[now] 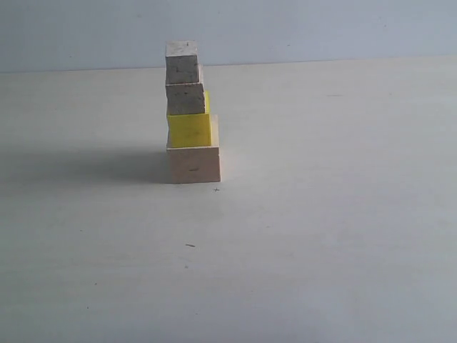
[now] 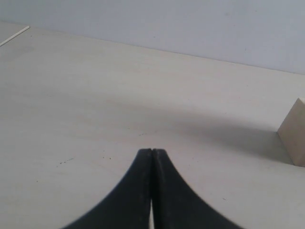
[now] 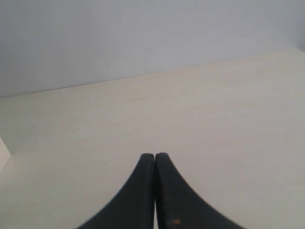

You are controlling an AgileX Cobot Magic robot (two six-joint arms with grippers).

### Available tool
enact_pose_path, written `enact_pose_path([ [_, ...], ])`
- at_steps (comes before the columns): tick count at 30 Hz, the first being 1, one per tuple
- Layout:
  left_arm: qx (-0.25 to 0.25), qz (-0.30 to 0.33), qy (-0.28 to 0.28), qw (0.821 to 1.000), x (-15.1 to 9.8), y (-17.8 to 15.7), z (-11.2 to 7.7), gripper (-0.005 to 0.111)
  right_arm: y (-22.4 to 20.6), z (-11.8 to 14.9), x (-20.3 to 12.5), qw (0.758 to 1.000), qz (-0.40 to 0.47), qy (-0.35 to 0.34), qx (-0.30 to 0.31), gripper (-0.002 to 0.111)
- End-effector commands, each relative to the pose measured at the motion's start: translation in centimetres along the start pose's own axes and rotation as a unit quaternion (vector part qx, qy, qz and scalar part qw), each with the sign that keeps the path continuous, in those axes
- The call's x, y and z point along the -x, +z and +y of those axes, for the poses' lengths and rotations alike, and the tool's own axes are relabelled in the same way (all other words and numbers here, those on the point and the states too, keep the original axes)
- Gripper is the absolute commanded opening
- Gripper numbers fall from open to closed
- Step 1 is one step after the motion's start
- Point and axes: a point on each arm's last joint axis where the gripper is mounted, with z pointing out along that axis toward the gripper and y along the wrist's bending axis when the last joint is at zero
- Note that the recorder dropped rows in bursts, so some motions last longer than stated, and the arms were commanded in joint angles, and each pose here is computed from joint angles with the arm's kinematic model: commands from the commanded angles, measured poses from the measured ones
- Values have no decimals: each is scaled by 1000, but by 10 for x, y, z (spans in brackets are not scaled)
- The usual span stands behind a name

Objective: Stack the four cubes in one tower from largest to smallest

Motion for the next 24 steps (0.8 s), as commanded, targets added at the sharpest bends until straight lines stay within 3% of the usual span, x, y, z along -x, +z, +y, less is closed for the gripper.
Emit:
enact_pose_path([
  [1, -1, -5, -2, 1000, 0, 0, 0, 0, -2, 0, -3, 1000, 1, -16, 3, 0],
  [24, -1, -5, -2, 1000, 0, 0, 0, 0, -2, 0, -8, 1000, 26, -12, 5, 0],
])
